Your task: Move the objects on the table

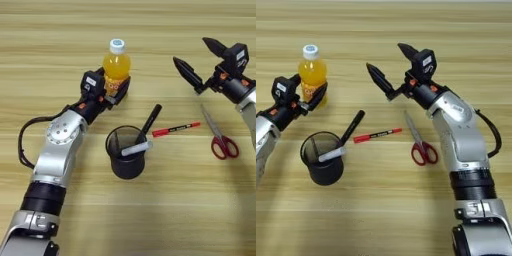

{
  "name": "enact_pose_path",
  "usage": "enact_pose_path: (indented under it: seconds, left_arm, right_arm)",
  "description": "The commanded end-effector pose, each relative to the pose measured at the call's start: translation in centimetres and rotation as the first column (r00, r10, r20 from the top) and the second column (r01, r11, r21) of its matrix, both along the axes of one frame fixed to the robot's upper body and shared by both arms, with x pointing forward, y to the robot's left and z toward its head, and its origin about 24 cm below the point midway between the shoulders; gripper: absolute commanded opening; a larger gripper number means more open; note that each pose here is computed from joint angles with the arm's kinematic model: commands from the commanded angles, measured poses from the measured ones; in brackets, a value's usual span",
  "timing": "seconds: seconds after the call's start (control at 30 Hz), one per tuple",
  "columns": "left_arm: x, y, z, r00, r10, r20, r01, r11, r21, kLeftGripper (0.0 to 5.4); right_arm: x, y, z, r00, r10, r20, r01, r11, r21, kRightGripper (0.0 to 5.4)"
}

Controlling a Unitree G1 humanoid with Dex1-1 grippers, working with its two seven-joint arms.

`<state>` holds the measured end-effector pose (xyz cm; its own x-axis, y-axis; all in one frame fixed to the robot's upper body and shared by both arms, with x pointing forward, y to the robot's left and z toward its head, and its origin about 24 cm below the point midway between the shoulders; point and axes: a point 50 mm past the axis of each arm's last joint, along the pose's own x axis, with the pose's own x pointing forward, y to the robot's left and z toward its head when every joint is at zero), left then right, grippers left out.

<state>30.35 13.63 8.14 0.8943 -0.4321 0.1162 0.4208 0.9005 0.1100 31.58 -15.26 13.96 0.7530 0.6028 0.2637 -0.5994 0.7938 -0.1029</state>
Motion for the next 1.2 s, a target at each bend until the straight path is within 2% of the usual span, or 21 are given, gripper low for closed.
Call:
enact_pose_path:
  seconds: [0.03,0.13,0.23,0.47,0.73,1.07,1.2]
  left_arm:
    - [0.5,-0.2,0.2,0.999,0.048,0.019,-0.047,0.999,-0.023,3.36]
    - [0.8,0.2,-0.3,0.993,0.118,-0.005,-0.118,0.992,-0.047,3.36]
    - [1.1,0.8,-0.5,0.984,0.178,-0.013,-0.178,0.982,-0.058,3.36]
    - [1.1,1.2,-1.8,0.965,0.261,-0.023,-0.262,0.965,-0.032,3.36]
    - [0.6,2.1,-3.0,0.946,0.322,-0.037,-0.323,0.946,-0.019,3.36]
    - [-0.1,2.4,-4.1,0.939,0.338,-0.068,-0.34,0.94,-0.022,3.36]
    - [-0.5,2.2,-5.1,0.934,0.345,-0.095,-0.348,0.938,-0.01,3.36]
  right_arm:
    - [0.7,0.0,-1.1,0.998,-0.058,-0.003,0.058,0.998,-0.015,5.4]
    - [1.0,0.0,-2.4,0.995,-0.097,-0.014,0.097,0.995,-0.032,5.4]
    - [1.1,0.0,-2.9,0.993,-0.115,0.0,0.115,0.992,-0.055,5.4]
    - [1.7,-0.7,-3.9,0.979,-0.202,0.007,0.202,0.977,-0.066,5.4]
    - [2.4,-2.7,-4.2,0.943,-0.331,0.018,0.332,0.943,-0.032,5.4]
    - [2.7,-4.6,-5.0,0.912,-0.41,-0.001,0.41,0.911,0.042,5.4]
    - [2.7,-5.0,-5.1,0.903,-0.431,0.0,0.43,0.9,0.069,5.4]
